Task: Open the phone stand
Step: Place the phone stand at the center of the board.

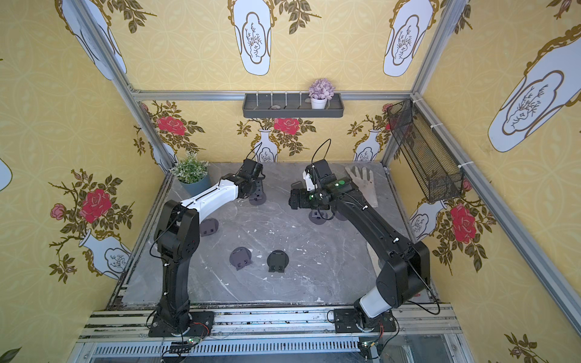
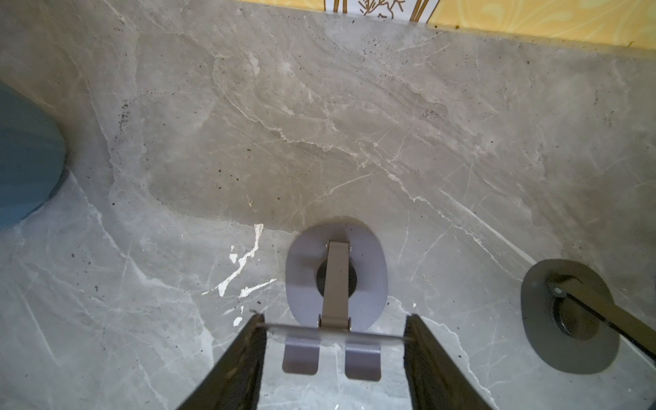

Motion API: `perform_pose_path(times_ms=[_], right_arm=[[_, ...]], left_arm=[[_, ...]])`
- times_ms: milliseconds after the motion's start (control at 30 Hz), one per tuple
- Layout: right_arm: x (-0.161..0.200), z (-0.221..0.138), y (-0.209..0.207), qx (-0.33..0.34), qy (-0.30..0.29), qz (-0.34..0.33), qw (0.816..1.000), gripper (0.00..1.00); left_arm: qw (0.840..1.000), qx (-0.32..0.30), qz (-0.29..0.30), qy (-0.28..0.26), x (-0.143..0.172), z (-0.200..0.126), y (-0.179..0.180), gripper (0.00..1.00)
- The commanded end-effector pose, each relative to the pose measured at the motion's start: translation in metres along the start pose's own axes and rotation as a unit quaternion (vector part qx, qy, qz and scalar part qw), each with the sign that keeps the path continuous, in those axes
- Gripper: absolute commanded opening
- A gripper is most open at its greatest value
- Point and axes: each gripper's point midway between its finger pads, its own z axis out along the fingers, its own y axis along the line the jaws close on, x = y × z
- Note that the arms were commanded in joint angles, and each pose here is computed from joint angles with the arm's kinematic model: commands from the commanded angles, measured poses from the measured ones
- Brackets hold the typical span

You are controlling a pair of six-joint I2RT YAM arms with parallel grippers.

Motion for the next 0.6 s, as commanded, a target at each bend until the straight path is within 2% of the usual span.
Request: perform_pose_path(times_ms=[0, 33, 267, 400, 567], right_arm=[[-0.005, 0.0, 0.005, -0.01, -0.006, -0.008, 1.0, 0.98], [-0.004, 0.0, 0.004, -0.011, -0.006, -0.008, 1.0, 0.98], [0.0, 0.004, 0.006, -0.02, -0.001, -0.009, 1.0, 0.98], [0.0, 0.006, 0.008, -0.025, 0.0, -0.01, 1.0, 0.98], [0.001, 0.012, 0.01, -0.037, 0.003, -0.007, 0.999, 0.98]], left_arm=[[1.0, 0.018, 0.0, 0.003, 0.003, -0.004, -0.005, 0.75], [1.0, 0.022, -0.002, -0.005, -0.001, -0.007, -0.006, 0.99], [0.998, 0.032, -0.011, -0.054, -0.018, -0.035, -0.006, 0.99], [0.996, 0.021, -0.019, -0.083, -0.028, -0.062, 0.002, 0.99], [0.996, -0.001, -0.013, -0.091, -0.024, -0.096, 0.021, 0.99]])
